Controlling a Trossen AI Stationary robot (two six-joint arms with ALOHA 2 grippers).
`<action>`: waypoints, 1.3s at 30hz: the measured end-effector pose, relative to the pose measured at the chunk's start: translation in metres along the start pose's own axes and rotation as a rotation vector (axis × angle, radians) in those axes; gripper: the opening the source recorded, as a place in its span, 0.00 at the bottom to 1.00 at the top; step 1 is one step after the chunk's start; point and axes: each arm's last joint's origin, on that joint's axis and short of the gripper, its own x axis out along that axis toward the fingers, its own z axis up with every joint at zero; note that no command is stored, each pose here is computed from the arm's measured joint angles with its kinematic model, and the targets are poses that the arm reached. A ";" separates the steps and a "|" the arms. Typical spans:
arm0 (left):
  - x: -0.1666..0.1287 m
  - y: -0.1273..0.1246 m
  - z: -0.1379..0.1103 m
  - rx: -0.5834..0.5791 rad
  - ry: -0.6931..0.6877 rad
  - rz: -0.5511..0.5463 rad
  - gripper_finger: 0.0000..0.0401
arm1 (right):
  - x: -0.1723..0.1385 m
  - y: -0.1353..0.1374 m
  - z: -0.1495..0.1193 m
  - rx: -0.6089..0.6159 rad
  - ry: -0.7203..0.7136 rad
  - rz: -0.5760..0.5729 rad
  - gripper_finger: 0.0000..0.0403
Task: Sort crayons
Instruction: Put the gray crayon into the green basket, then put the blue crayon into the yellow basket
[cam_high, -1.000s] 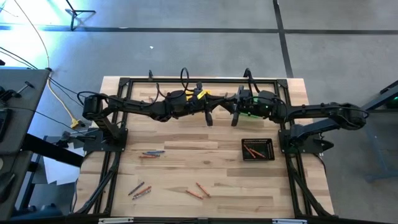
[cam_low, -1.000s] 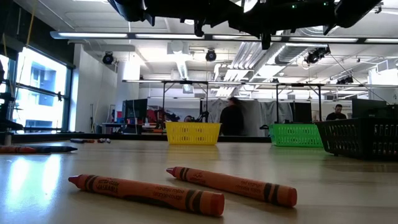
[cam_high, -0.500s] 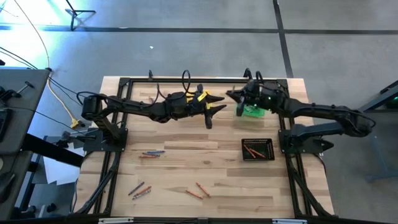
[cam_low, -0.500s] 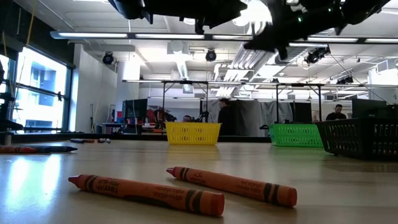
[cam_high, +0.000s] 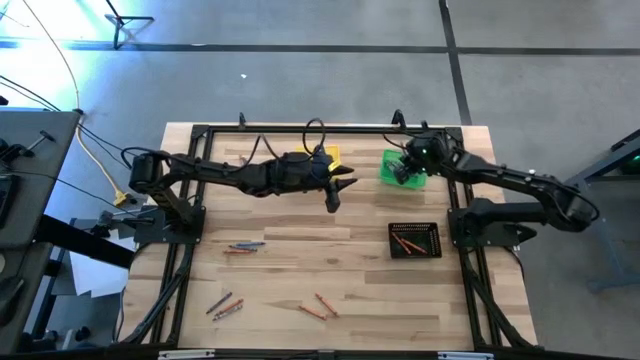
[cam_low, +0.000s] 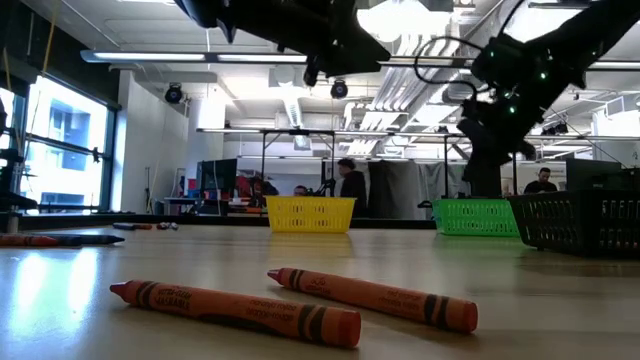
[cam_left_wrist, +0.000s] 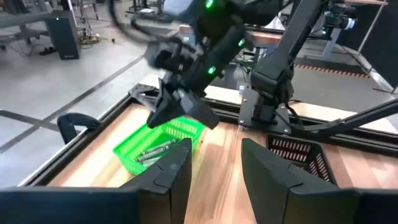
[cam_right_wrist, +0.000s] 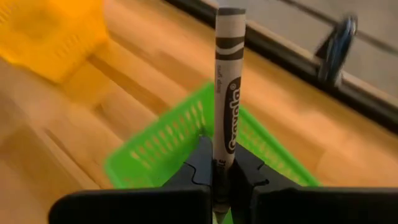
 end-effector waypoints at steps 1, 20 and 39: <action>0.000 -0.001 0.000 0.001 0.002 -0.004 0.30 | 0.002 -0.003 -0.004 0.008 0.013 -0.002 0.02; -0.008 -0.009 -0.035 0.038 0.359 0.004 0.26 | 0.009 -0.008 -0.023 0.002 0.089 0.088 0.24; -0.059 -0.022 -0.087 0.136 1.039 0.154 0.26 | -0.005 0.004 -0.020 0.087 0.082 0.399 0.30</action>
